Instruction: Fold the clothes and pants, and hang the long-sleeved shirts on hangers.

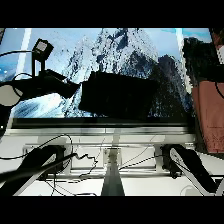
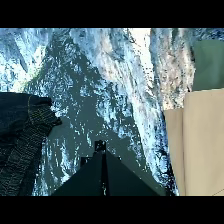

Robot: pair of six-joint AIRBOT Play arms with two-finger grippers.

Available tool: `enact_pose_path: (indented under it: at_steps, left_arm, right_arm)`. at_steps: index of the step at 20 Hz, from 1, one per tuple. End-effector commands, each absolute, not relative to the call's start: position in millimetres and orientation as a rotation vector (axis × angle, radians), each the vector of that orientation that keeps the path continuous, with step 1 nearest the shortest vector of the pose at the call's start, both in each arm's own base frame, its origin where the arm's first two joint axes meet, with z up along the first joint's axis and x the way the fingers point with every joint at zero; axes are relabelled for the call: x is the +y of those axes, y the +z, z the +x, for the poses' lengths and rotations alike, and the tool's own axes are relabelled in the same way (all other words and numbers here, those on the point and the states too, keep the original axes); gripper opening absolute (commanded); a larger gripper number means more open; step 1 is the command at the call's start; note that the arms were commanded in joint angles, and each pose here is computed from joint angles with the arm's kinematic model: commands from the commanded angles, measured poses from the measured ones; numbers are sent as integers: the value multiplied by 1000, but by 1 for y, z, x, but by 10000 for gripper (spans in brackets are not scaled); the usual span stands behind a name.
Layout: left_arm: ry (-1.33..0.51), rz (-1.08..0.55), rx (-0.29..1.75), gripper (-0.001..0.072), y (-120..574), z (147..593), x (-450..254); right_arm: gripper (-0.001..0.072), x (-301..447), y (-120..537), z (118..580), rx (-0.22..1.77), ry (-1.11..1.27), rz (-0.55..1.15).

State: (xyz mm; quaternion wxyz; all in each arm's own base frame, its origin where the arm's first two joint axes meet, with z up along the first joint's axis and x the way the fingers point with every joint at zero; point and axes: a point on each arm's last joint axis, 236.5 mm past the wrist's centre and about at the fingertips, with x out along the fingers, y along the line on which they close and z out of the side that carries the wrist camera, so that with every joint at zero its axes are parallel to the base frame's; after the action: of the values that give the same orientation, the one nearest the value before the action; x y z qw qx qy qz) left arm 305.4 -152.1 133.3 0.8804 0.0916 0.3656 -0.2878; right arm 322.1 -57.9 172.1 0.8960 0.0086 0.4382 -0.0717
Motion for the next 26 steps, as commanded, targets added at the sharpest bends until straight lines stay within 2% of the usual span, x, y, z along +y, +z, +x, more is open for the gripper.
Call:
enact_pose_path:
  at_steps: [1,19,21,23,26]
  left_arm:
    - [-599,191,762,701,133,305,-152]
    - [-591,183,740,701,137,309,-152]
    - [-591,184,741,701,137,310,-152]
    - [-590,184,741,701,137,310,-152]
    - [-590,184,741,692,137,310,-152]
  right_arm:
    - [38,-57,172,322,910,-147,18]
    - [37,-60,175,328,881,-153,8]
    - [36,-58,143,311,1028,-111,-42]
    - [36,-42,79,276,1274,0,-65]
    - [36,24,-13,217,1535,253,135]
